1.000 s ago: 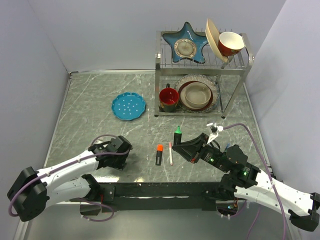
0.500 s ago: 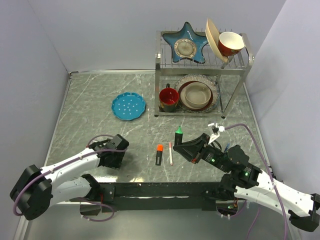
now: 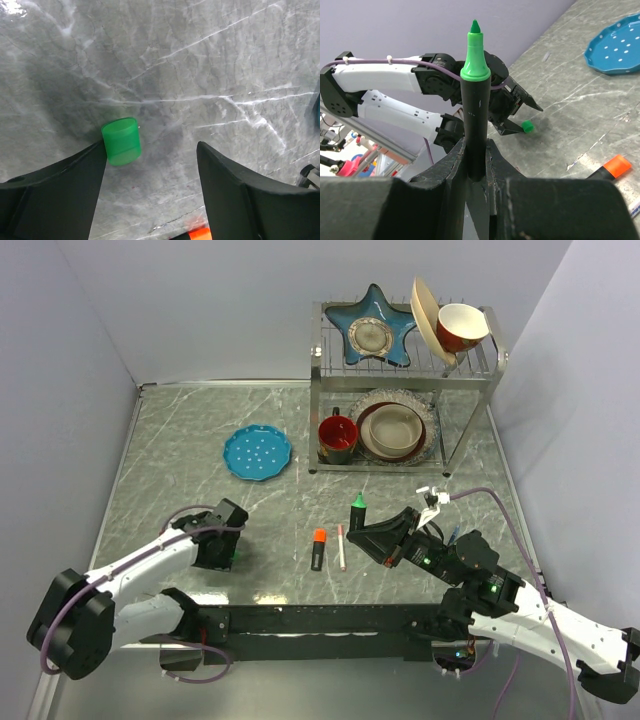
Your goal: Insert the pens into the pen caps
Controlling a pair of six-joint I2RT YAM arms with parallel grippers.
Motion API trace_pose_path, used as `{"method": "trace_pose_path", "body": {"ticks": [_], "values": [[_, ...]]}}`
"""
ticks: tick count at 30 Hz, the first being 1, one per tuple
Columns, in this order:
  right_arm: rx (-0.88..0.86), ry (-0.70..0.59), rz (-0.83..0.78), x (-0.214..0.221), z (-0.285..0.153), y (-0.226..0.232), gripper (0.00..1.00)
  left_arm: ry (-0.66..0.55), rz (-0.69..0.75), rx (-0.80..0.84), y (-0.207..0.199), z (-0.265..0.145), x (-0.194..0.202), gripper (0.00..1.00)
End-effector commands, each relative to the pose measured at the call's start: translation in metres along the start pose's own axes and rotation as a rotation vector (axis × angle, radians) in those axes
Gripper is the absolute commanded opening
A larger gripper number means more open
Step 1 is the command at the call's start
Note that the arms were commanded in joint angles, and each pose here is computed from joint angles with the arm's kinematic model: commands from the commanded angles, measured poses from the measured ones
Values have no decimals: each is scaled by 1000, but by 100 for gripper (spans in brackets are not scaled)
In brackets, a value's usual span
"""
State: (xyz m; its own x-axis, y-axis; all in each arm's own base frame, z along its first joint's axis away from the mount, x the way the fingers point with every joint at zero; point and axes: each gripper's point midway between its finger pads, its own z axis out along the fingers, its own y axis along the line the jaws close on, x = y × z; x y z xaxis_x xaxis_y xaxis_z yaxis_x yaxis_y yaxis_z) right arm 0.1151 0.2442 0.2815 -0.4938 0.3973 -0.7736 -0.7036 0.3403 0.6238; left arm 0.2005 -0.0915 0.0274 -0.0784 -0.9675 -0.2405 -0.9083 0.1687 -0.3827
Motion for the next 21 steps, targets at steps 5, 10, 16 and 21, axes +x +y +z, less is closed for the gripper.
{"method": "trace_pose_path", "body": {"ticks": [5,10,16,21], "values": [[-31,-63,-7,-24,-2,16,0,-50,-74,-142,23,5,-8,72],[-28,-62,-10,-24,-1,15,0,-20,-39,-190,28,1,-1,69],[-29,-61,-12,-25,-2,16,0,-39,-10,-278,38,0,-2,64],[-31,-65,-10,-26,-5,17,0,-47,4,-324,41,5,-1,61]]}}
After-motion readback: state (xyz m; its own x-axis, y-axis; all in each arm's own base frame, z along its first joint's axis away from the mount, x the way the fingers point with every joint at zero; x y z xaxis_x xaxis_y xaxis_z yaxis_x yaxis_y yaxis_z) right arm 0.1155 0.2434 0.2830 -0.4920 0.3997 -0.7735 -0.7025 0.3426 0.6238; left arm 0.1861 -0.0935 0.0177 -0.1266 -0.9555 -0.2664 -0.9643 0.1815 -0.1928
